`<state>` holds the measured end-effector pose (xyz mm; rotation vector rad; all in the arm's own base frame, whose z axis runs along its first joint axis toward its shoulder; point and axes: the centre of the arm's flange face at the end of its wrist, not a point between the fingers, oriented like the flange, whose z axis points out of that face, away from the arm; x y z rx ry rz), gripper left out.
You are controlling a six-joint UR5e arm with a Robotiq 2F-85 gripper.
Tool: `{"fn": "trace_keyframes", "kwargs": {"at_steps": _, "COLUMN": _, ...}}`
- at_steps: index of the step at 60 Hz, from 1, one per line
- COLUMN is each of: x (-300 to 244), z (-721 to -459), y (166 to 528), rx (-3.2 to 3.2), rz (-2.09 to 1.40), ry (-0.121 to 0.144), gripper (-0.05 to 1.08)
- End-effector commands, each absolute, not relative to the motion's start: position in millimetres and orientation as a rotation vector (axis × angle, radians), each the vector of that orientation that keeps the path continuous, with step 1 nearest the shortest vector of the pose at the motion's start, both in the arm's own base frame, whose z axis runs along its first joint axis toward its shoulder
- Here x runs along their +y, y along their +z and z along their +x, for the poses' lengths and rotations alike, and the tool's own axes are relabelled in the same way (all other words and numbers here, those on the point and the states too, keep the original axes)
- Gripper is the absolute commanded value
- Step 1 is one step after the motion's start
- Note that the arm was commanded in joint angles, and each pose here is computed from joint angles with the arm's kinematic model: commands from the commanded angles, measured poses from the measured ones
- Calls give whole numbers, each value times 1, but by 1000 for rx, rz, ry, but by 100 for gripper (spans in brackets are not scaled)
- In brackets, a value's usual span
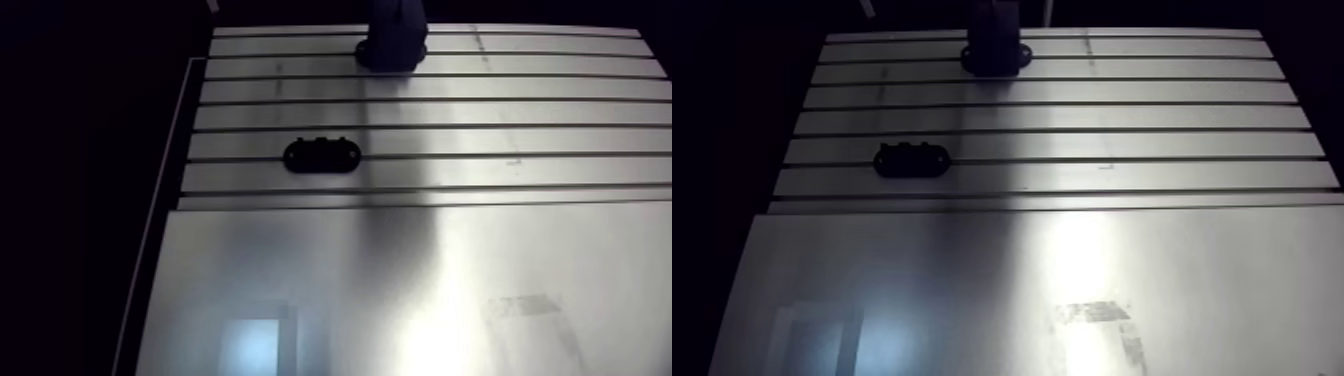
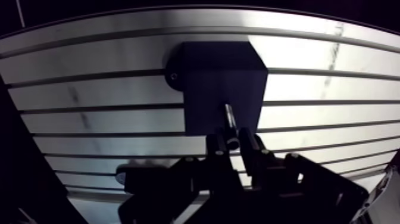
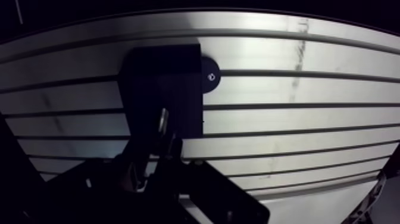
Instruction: Pick up the M10 bolt and insert it into the hole until fully seated.
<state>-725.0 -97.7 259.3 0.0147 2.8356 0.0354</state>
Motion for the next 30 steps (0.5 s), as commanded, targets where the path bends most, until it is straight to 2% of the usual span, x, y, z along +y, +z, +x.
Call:
{"fn": "trace_keyframes", "kwargs": {"at_steps": 1, "x": -98, "z": -725, "y": 258, "rx": 2834, "rz": 15, "ry": 35, "gripper": 108}}
{"fn": "trace_keyframes", "kwargs": {"at_steps": 30, "x": -97, "z": -725, "y": 251, "rx": 2825, "rz": 14, "ry": 37, "gripper": 108}}
